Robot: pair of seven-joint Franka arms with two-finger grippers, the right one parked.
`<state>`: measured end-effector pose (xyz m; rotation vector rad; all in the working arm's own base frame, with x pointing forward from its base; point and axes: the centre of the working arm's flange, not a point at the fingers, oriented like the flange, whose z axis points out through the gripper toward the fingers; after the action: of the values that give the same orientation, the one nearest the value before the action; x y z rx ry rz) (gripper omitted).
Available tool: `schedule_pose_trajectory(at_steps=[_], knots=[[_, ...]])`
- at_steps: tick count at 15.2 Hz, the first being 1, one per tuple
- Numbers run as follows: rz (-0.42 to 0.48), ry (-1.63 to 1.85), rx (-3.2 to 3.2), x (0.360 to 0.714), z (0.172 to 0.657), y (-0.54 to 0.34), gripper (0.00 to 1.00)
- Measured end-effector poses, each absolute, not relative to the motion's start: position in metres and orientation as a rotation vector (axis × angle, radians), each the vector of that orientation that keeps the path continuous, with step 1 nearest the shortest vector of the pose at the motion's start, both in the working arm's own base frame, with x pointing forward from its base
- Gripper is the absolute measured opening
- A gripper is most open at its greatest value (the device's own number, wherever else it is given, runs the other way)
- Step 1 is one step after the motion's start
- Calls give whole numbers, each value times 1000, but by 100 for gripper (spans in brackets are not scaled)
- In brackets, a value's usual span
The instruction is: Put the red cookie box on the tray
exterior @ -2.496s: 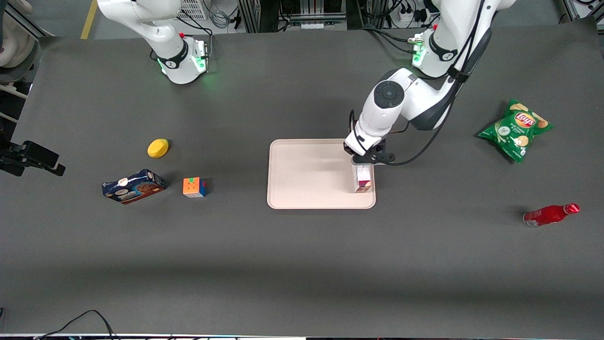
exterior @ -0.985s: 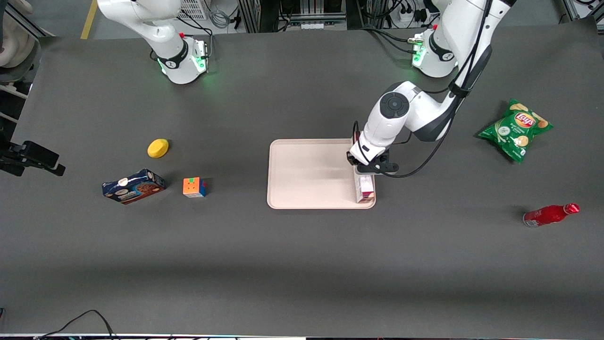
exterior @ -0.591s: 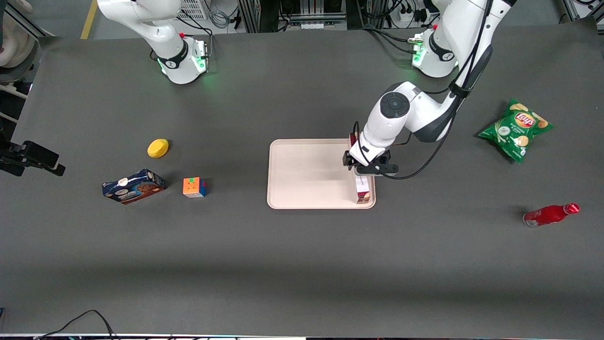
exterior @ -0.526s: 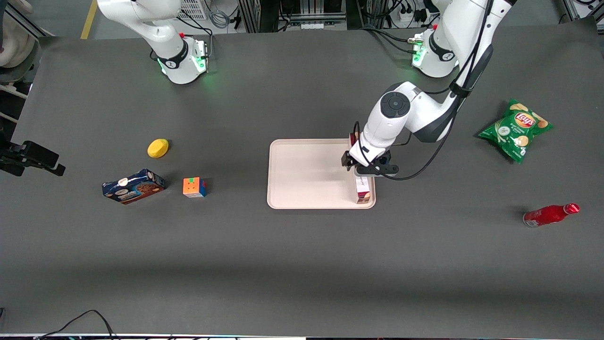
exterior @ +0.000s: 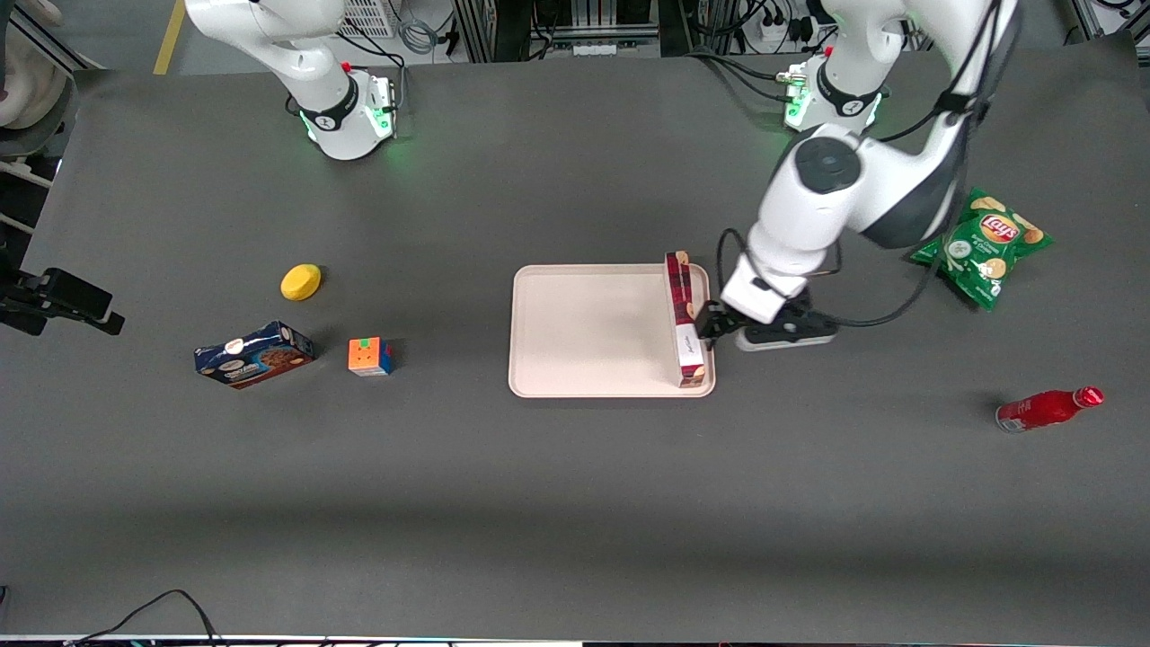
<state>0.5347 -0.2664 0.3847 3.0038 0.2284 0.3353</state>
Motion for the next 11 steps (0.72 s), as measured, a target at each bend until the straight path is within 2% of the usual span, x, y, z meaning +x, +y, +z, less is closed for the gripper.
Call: schedule_pose_trajectory(at_steps=[6, 11], knots=[[189, 139, 3081, 579, 498, -128, 100], [78, 146, 3132, 557, 591, -41, 100]])
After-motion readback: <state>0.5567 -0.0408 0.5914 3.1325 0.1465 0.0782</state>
